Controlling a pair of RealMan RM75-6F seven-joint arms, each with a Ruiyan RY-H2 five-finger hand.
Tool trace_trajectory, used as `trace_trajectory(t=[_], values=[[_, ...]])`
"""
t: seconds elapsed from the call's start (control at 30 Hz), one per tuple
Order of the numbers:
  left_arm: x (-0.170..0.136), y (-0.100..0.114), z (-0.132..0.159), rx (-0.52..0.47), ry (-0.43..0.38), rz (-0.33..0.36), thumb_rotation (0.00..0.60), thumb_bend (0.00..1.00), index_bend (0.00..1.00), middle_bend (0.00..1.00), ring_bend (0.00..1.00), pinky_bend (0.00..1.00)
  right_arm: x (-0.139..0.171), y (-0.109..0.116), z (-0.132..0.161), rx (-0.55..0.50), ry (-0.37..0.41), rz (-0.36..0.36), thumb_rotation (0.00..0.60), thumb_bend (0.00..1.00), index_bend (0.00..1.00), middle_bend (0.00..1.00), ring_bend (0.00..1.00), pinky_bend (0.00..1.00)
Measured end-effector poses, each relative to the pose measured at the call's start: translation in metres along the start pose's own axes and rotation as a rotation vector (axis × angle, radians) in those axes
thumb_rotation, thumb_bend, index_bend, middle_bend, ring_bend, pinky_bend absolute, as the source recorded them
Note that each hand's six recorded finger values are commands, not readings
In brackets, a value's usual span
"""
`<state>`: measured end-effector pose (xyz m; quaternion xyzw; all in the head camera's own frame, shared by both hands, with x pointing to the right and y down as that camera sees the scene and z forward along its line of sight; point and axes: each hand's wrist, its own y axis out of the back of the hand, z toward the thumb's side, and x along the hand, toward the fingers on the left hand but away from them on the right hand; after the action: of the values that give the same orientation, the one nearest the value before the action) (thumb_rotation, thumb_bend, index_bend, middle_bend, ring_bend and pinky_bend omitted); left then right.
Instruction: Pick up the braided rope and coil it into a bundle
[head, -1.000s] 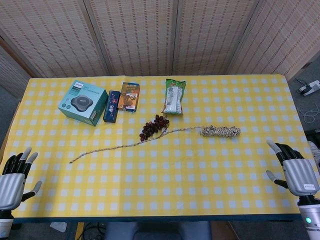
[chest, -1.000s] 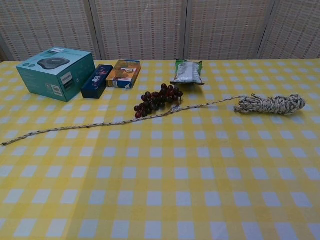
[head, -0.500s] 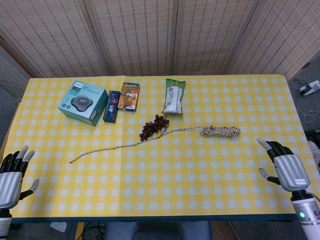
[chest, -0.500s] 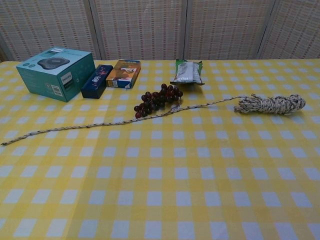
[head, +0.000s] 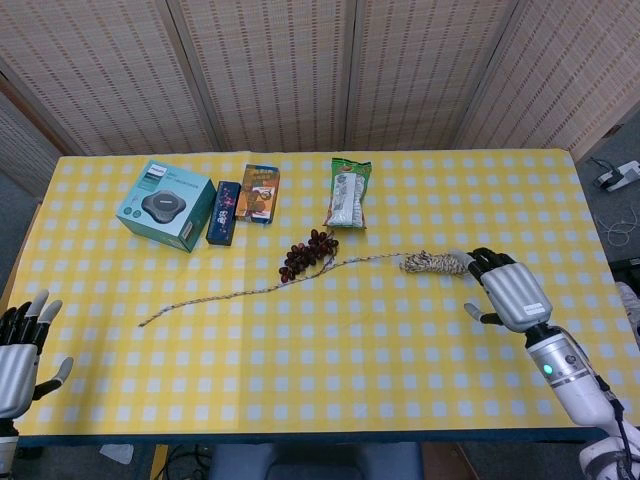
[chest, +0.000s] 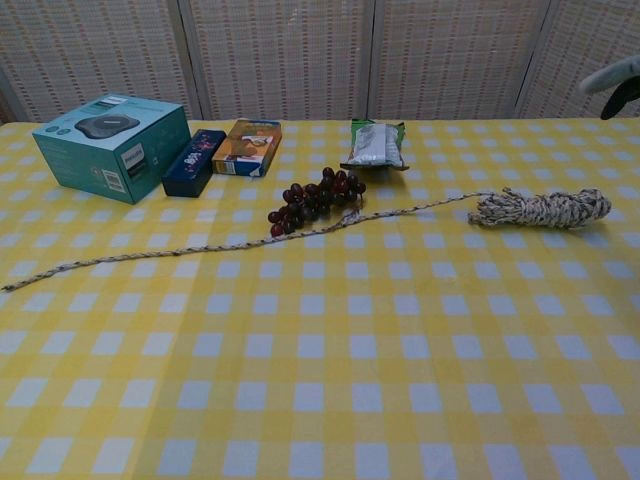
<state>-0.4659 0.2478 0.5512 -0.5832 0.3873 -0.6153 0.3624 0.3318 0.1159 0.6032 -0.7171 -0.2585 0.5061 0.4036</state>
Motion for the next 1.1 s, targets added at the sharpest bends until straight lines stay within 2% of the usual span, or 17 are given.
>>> trace_trajectory(t=[0.17,0.3,0.77,1.1], values=[[-0.002,-0.001,-0.002,-0.002,0.007,-0.004,0.6,0.32,0.0,0.0,0.02,0.0,-0.037,-0.01,0.01,0.018,0.018,0.054,0.6,0.21,0.16,0.26,0.16,0.28],[-0.004,-0.002,-0.003,-0.003,0.013,-0.009,0.6,0.33,0.0,0.0,0.02,0.0,-0.062,-0.023,0.011,0.03,0.003,0.09,0.6,0.21,0.16,0.26,0.16,0.28],[-0.007,-0.007,-0.003,-0.007,0.02,-0.029,0.6,0.32,0.0,0.0,0.02,0.0,-0.097,-0.063,-0.021,0.058,-0.102,0.184,0.6,0.23,0.17,0.26,0.16,0.28],[-0.007,-0.009,-0.002,-0.004,0.024,-0.04,0.6,0.32,0.0,0.0,0.02,0.0,-0.12,-0.088,-0.028,0.082,-0.135,0.236,0.6,0.3,0.24,0.27,0.16,0.28]])
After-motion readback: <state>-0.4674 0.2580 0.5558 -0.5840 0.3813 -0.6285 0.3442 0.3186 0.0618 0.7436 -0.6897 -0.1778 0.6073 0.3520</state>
